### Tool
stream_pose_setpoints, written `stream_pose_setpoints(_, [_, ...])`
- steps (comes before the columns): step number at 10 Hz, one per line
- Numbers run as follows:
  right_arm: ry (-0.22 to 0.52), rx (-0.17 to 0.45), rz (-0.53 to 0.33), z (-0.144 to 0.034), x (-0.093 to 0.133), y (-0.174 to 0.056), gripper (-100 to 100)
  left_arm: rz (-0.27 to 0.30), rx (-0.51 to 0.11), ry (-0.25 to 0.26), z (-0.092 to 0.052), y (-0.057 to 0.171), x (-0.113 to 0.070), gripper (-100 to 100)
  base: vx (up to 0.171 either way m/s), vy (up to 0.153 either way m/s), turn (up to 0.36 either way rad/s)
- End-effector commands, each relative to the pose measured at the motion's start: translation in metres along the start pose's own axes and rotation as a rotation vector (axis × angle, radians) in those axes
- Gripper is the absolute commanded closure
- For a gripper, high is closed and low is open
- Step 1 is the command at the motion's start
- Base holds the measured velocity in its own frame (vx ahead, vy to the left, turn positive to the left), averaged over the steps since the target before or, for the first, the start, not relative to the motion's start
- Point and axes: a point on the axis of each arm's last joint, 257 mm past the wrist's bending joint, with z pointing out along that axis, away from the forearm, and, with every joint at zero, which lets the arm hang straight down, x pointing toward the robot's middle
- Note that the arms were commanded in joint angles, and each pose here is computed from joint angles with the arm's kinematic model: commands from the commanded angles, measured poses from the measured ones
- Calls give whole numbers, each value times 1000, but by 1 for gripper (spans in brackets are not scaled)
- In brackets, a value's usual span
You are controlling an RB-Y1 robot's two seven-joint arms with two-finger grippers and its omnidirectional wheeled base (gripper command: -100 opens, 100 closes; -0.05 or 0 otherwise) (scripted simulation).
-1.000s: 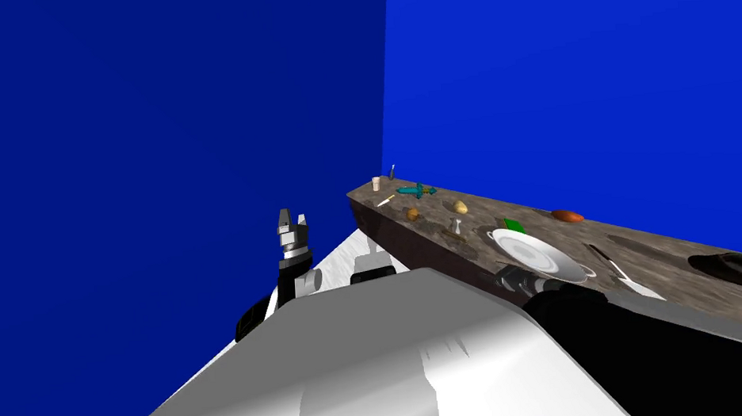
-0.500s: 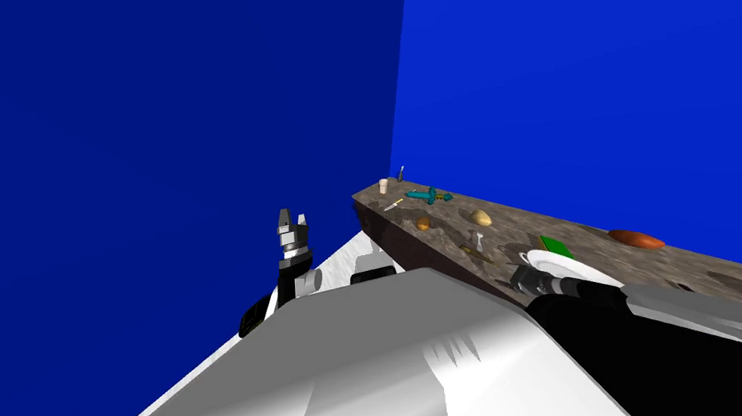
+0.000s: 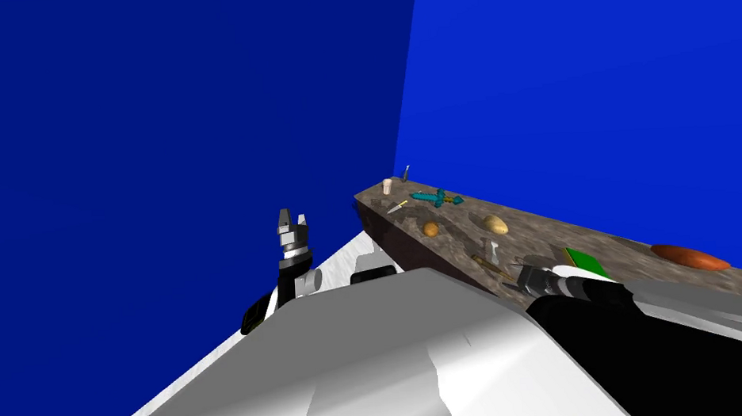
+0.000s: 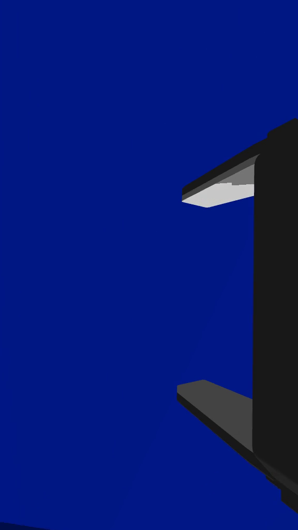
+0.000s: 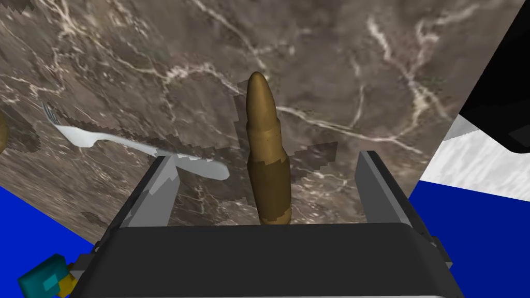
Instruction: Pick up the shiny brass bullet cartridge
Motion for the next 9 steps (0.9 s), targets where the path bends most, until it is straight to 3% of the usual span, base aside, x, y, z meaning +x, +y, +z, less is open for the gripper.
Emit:
stream_pose_setpoints(1, [4,4,12,5,8,9,-100,0,0,0,0,0,0,0,18,-20,85])
stream_pose_setpoints(5, [7,5,27,12,16,20,-100,0,0,0,0,0,0,0,18,-33,59])
stream_pose_setpoints(6, [7,4,27,12,16,21,100,0,0,0,0,0,0,0,0,0,0])
stream_pose_setpoints(9, [7,5,26,12,16,20,100,0,0,0,0,0,0,0,0,0,0])
